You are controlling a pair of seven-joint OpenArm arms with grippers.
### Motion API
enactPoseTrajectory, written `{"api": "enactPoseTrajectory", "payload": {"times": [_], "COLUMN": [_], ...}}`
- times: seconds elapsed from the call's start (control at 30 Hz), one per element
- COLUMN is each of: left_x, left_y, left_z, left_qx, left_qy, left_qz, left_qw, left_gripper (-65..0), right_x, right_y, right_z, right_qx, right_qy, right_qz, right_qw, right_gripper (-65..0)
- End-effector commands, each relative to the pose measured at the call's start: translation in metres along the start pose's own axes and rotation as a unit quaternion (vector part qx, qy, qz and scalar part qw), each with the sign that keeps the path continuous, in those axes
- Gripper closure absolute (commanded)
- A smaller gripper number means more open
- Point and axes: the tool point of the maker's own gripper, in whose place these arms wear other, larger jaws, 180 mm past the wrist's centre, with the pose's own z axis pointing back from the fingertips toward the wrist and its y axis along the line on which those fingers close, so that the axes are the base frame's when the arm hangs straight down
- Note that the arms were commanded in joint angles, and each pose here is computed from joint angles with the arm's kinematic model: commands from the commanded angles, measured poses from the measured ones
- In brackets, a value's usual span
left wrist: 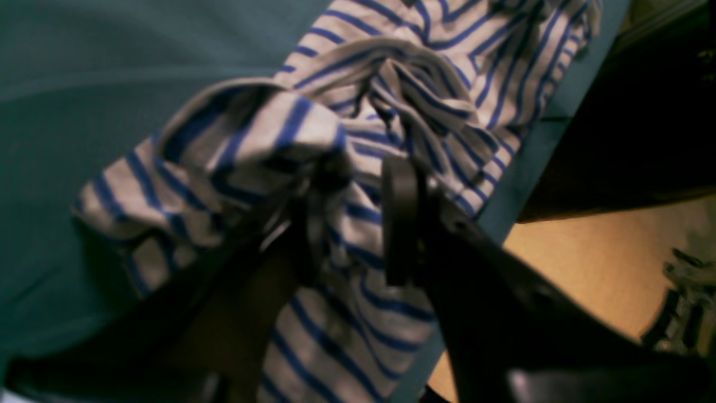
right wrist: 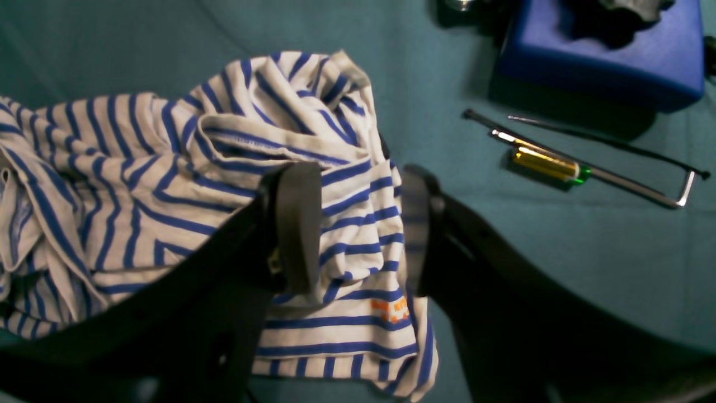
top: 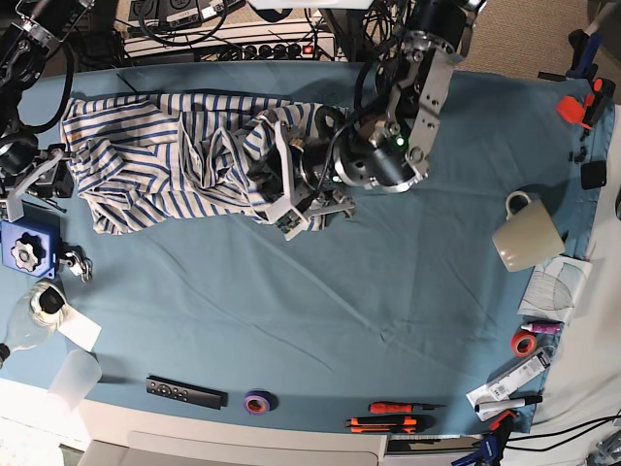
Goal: Fold the T-shirt properly
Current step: 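Hold the shirt with the left gripper while the right gripper grasps the collar end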
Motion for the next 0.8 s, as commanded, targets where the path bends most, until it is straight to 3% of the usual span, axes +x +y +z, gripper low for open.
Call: {"api": "enactPoseTrajectory", "payload": {"times": [0.0,0.17,0.33,0.47,0.63,0.77], "left_x": [0.021,0.029,0.019,0.006,-0.012,-0.017], "left_y": [-0.003,0.005,0.03,0.044,0.034,0.018], "left_z": [0.006,0.014,0.018,0.021,0.019,0.015], "left_qx": [0.002,0.037,0.107,0.143,0.126,0.088], "left_qy": [-0.037,-0.052,-0.024,0.0,0.012,0.008], "left_qz": [-0.013,-0.031,-0.019,-0.02,0.002,0.024], "left_qw": [0.999,0.997,0.994,0.99,0.992,0.996], "left_gripper": [-18.7,-26.6,-26.7,-26.7,-26.7,-26.7], "right_x": [0.022,0.034,0.033,0.025,0.014,-0.014], "right_y": [-0.01,-0.032,-0.064,-0.082,-0.089,-0.088], "right_z": [0.011,0.035,0.063,0.071,0.062,0.034], "right_qx": [-0.012,-0.033,-0.082,-0.126,-0.131,-0.084], "right_qy": [-0.039,-0.089,-0.12,-0.11,-0.096,-0.069], "right_qz": [0.003,-0.034,-0.072,-0.093,-0.112,-0.168], "right_qw": [0.9992,0.9948,0.9867,0.9815,0.9804,0.9797], "right_gripper": [-24.1,-24.1,-24.1,-24.2,-24.3,-25.1]}}
